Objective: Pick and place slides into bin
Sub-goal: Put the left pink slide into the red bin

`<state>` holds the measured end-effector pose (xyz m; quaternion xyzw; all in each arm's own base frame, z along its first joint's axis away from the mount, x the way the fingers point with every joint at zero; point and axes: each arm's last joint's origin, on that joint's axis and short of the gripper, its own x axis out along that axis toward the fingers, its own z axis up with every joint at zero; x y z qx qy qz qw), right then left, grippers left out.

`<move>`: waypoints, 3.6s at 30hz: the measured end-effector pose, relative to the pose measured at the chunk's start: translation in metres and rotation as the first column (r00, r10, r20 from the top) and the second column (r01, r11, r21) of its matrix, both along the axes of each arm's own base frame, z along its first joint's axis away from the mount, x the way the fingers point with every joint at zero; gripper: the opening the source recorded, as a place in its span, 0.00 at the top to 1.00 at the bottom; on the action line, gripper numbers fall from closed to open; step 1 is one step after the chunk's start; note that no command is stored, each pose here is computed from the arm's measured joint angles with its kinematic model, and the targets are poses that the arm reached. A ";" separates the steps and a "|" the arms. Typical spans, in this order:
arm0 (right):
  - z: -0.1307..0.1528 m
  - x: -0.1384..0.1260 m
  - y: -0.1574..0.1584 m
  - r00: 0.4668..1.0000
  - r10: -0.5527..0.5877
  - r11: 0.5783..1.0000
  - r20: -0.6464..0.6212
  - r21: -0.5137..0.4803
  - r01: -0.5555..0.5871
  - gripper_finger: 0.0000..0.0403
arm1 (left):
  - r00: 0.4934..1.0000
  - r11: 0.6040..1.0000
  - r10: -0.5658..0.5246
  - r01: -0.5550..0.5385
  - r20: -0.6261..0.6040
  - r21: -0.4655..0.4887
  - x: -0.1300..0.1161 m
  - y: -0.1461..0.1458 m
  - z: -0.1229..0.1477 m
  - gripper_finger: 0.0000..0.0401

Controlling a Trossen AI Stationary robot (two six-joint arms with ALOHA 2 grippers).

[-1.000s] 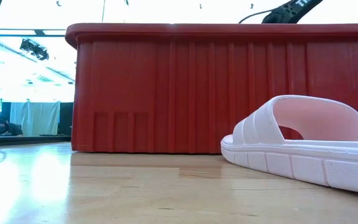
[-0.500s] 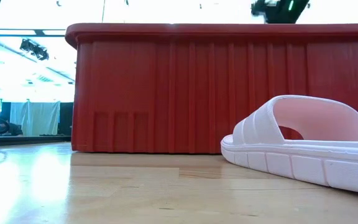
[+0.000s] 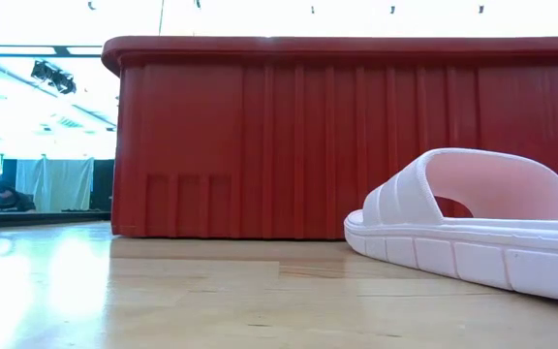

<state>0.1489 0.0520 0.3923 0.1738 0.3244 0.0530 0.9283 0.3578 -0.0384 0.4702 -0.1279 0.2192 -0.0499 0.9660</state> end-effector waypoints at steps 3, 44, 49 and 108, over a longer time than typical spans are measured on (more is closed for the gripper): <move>-0.012 0.012 0.030 0.992 0.109 0.992 -0.063 -0.059 -0.113 0.52 | 1.000 0.999 0.002 -0.002 -0.019 -0.040 0.004 -0.019 -0.011 0.68; -0.213 0.122 0.174 0.955 -0.077 0.708 -0.288 -0.690 -0.151 0.52 | 0.896 0.992 0.102 -0.059 0.432 -0.111 0.019 -0.062 0.006 0.58; -0.223 0.132 0.174 0.945 -0.066 0.757 -0.319 -0.633 -0.161 0.52 | 0.896 0.992 0.101 -0.058 0.433 -0.111 0.019 -0.062 0.006 0.59; 0.015 -0.028 -0.008 0.897 0.414 0.055 -0.152 -0.980 -0.192 0.98 | 0.841 0.988 0.154 -0.117 0.519 -0.103 0.014 -0.034 0.022 0.71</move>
